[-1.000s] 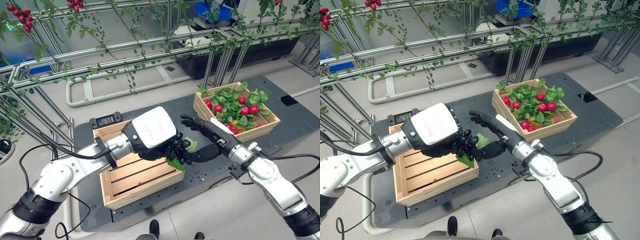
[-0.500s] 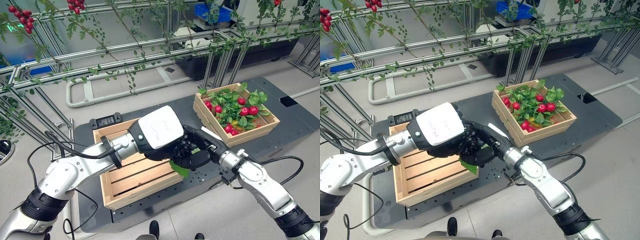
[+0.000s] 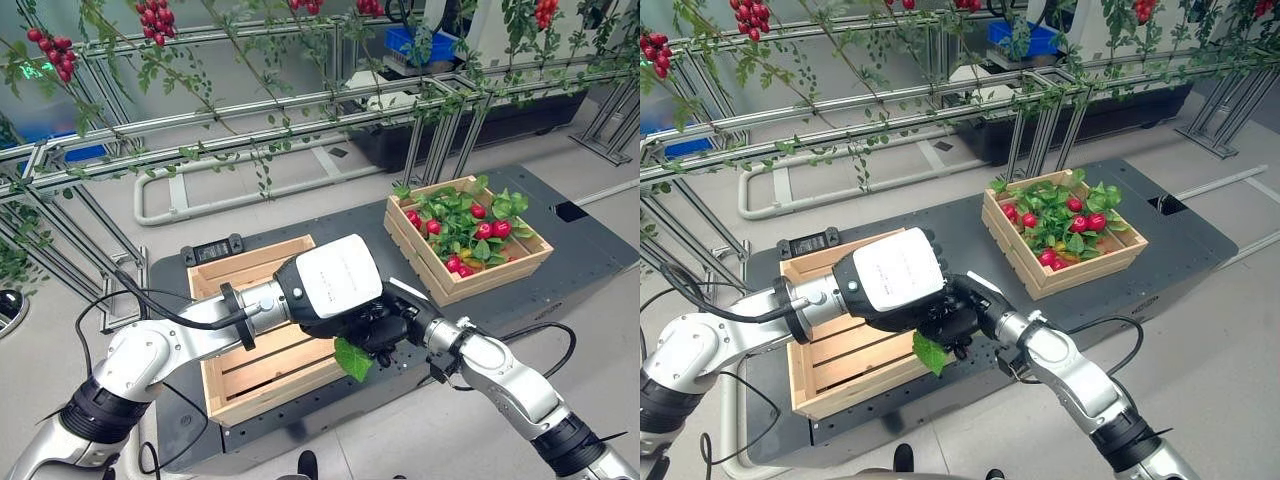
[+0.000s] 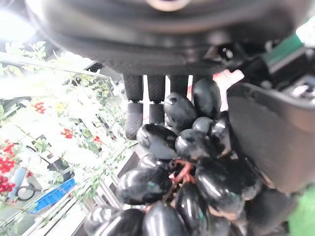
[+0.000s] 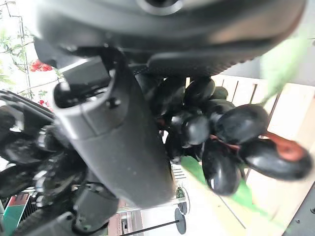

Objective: Pick up the fruits from the basket on one side to the basket on the other side

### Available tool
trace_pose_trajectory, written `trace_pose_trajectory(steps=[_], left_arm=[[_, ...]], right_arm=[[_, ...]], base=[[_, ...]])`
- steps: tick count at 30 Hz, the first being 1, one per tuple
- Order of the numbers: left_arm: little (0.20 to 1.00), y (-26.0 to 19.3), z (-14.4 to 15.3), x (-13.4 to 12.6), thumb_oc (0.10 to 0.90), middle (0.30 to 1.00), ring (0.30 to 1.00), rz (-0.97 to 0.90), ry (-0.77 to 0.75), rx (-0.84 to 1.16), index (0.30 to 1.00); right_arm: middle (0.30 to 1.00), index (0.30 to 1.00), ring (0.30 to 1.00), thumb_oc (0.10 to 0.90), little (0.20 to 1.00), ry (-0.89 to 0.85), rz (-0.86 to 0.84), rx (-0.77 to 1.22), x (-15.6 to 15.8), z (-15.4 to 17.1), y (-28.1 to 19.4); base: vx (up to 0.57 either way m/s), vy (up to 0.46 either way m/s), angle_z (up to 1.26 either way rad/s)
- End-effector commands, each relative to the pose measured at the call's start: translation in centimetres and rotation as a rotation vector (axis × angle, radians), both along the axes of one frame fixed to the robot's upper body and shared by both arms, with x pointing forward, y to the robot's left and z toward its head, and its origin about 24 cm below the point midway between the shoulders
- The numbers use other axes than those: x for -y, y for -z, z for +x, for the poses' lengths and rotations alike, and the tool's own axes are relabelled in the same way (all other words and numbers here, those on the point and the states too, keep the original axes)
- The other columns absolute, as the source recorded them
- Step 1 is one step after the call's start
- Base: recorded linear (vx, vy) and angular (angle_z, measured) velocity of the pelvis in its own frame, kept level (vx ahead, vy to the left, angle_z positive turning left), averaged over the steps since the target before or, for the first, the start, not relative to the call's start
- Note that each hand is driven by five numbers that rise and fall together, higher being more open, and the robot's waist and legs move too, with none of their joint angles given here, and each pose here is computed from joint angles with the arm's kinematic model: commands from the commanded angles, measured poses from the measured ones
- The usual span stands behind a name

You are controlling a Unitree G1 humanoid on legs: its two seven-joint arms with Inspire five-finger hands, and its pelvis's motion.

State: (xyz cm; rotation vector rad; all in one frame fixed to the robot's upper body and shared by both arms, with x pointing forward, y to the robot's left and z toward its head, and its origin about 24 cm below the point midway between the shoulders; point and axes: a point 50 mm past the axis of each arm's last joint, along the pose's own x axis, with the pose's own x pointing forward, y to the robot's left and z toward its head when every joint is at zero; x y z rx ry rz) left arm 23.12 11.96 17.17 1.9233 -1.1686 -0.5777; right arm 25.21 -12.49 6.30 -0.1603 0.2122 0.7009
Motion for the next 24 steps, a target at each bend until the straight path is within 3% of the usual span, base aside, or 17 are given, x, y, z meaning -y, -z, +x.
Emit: trace_pose_trajectory(steps=[1,9,12,13,14,24], left_arm=[[0.300,-4.4,1.0,1.3,0.400,0.300,0.300,-0.205,0.088,0.147,0.300],[0.300,-4.3,1.3,0.9,0.400,0.300,0.300,-0.220,0.052,0.137,0.300],[0.552,-4.6,1.5,0.4,0.568,0.552,0.552,-0.242,0.003,0.142,0.552],[0.667,-4.6,1.6,0.1,0.645,0.667,0.667,-0.248,-0.011,0.145,0.667],[0.900,-4.6,1.8,-0.5,0.800,0.900,0.900,-0.273,-0.045,0.150,0.900],[0.900,-5.3,2.7,-5.4,0.800,0.900,0.900,-0.412,-0.286,0.154,0.900]], right_arm=[[0.300,0.300,0.300,0.400,0.300,-0.089,0.183,0.185,-2.9,0.8,-4.4],[0.300,0.300,0.300,0.400,0.300,0.034,0.248,0.218,-2.4,1.1,-4.6],[0.300,0.300,0.300,0.400,0.300,0.083,0.259,0.224,-1.8,1.0,-4.5],[0.300,0.300,0.300,0.400,0.300,0.102,0.263,0.228,-1.6,1.0,-4.5],[0.300,0.300,0.300,0.400,0.300,0.154,0.272,0.240,-0.8,1.1,-4.4],[0.300,0.300,0.300,0.400,0.300,0.437,0.229,0.330,4.0,1.0,-4.5]], base=[[0.00,0.000,0.00],[0.00,0.000,0.00],[0.00,0.000,0.00],[0.00,0.000,0.00],[0.00,0.000,0.00],[-0.02,-0.001,-0.03]])
